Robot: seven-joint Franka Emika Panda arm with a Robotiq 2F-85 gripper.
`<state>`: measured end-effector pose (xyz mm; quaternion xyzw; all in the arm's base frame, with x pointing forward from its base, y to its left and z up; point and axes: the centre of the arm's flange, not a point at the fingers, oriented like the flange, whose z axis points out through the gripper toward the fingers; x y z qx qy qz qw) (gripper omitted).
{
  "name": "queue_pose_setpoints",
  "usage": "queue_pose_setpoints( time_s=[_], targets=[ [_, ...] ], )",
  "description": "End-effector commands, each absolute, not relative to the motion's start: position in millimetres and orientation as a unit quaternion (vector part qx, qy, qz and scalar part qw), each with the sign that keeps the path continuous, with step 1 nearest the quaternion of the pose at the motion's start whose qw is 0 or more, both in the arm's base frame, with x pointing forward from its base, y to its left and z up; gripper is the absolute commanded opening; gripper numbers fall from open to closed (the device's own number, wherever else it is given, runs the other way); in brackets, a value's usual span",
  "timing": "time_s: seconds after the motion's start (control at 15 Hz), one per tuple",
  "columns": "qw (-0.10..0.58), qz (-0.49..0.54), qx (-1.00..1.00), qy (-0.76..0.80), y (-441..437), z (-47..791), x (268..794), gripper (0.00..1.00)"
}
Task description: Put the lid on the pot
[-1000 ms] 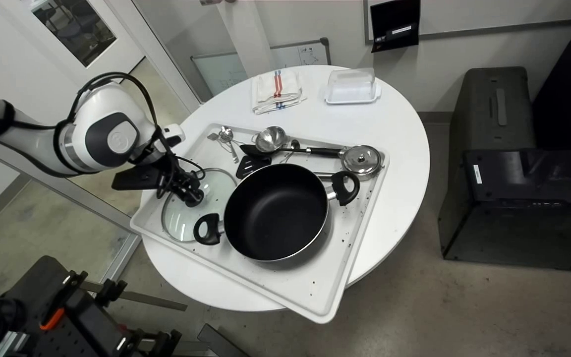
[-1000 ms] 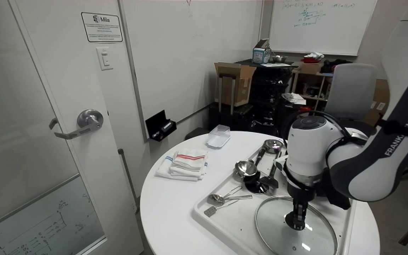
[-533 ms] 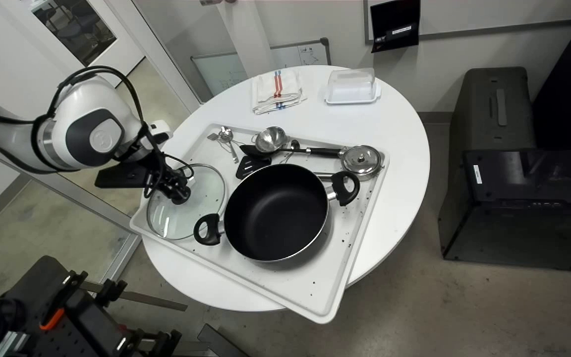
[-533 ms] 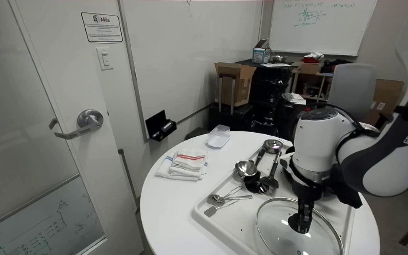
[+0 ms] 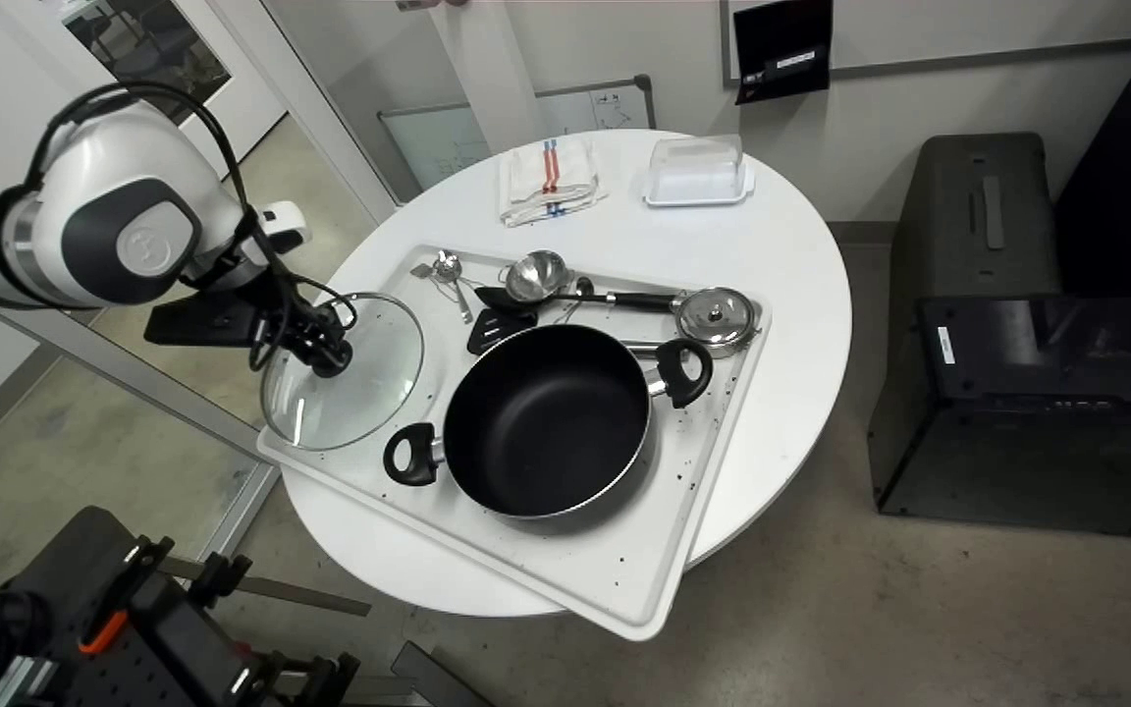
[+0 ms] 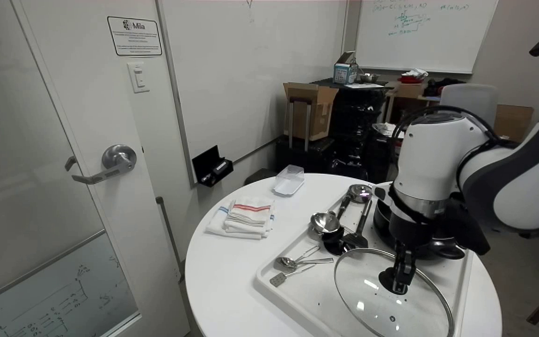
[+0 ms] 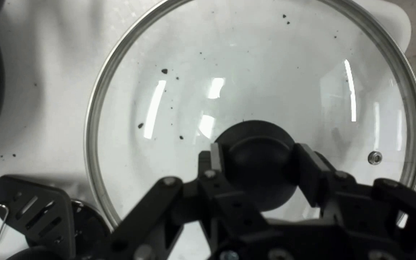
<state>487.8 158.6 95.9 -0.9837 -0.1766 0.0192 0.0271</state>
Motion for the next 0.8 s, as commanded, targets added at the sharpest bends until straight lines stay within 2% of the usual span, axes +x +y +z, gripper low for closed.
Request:
queue_pose_setpoints(
  time_s=[0.0,0.73],
  targets=[
    [0.038,-0.013,-0.984,-0.173,156,144,485,0.26],
    [0.013,-0.055,-0.993,-0.106,106,192,513,0.26]
  ],
)
